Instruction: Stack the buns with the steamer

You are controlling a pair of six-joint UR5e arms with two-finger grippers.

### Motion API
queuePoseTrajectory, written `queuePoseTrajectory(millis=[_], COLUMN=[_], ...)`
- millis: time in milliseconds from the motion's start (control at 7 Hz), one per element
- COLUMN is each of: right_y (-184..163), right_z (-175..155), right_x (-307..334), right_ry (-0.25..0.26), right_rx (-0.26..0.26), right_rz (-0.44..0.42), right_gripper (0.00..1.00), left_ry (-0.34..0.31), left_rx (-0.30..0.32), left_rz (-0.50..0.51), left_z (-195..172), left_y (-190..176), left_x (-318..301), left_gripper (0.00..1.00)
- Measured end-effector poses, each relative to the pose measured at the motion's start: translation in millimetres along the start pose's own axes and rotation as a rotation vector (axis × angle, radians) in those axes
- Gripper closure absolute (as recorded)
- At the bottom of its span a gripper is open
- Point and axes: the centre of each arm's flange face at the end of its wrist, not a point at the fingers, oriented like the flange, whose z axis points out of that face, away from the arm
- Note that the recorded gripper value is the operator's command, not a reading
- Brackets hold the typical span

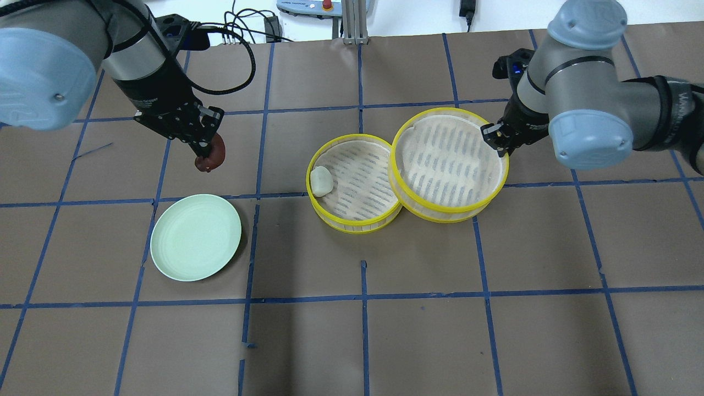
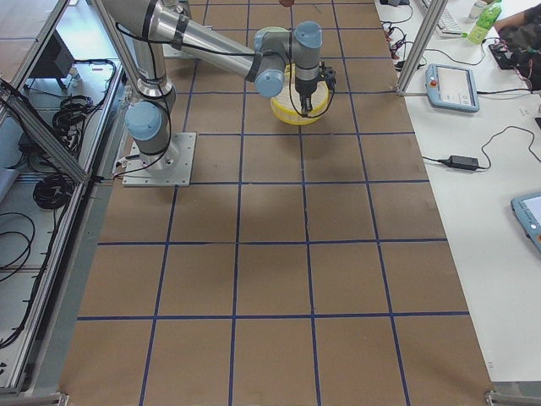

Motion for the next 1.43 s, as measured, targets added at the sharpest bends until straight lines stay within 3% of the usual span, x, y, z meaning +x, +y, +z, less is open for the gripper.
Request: queuePoseTrajectory(millis=[714,1429], right_y=[18.2,12.9], right_z=[-0.1,20.9], right_x=[-121.1,-150.2], right_ry=[-0.051,-0.057], right_rx=[-0.033,-0.057], right_rz=[0.060,0.064], right_gripper=[0.89,0.88], left_ry=[-0.001,0.000], left_rx=[-0.002,0.000], left_rz=[0.001,0.001], left_z=[1.5,2.4], left_y=[0.2,-1.2], left_x=[-0.2,0.7], left_gripper=[1.00,1.00])
